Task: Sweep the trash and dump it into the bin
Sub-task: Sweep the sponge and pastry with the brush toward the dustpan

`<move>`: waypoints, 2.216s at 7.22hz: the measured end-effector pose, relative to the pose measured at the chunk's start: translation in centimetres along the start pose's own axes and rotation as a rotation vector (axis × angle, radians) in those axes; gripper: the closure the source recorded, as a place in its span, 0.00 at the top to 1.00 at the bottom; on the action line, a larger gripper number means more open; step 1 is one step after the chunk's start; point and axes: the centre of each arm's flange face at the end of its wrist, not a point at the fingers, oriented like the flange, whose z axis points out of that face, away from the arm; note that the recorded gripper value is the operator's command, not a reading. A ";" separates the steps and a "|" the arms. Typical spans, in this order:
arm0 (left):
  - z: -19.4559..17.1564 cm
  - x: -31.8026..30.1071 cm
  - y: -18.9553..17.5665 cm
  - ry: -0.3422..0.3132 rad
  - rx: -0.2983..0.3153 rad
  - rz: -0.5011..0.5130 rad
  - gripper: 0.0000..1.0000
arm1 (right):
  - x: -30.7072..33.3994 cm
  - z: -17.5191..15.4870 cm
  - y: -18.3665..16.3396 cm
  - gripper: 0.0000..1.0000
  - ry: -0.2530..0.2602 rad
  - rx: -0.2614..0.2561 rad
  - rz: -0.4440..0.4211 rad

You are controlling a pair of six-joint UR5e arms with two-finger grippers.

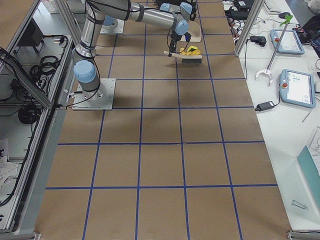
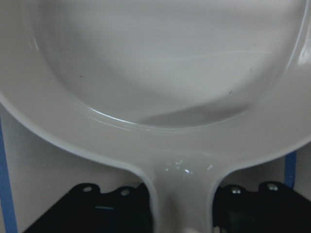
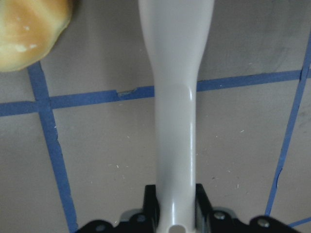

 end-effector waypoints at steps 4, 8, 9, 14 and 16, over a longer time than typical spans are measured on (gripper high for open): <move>0.0 0.0 -0.1 -0.001 0.005 0.000 0.00 | -1.5 -0.1 0.8 0.04 -0.057 -0.026 0.003; 0.0 0.0 0.0 -0.001 0.005 -0.008 0.00 | -2.7 -0.3 1.7 0.02 -0.094 -0.039 -0.004; 0.0 0.0 0.0 -0.001 0.005 -0.009 0.00 | -3.2 -0.4 2.0 0.02 -0.098 -0.035 -0.011; 0.1 0.0 0.0 0.000 0.005 -0.008 0.00 | -5.0 -0.9 2.7 0.02 -0.141 -0.012 -0.007; 0.0 0.0 -0.1 0.000 0.006 -0.008 0.00 | -5.9 -1.3 2.6 0.02 -0.146 0.000 -0.008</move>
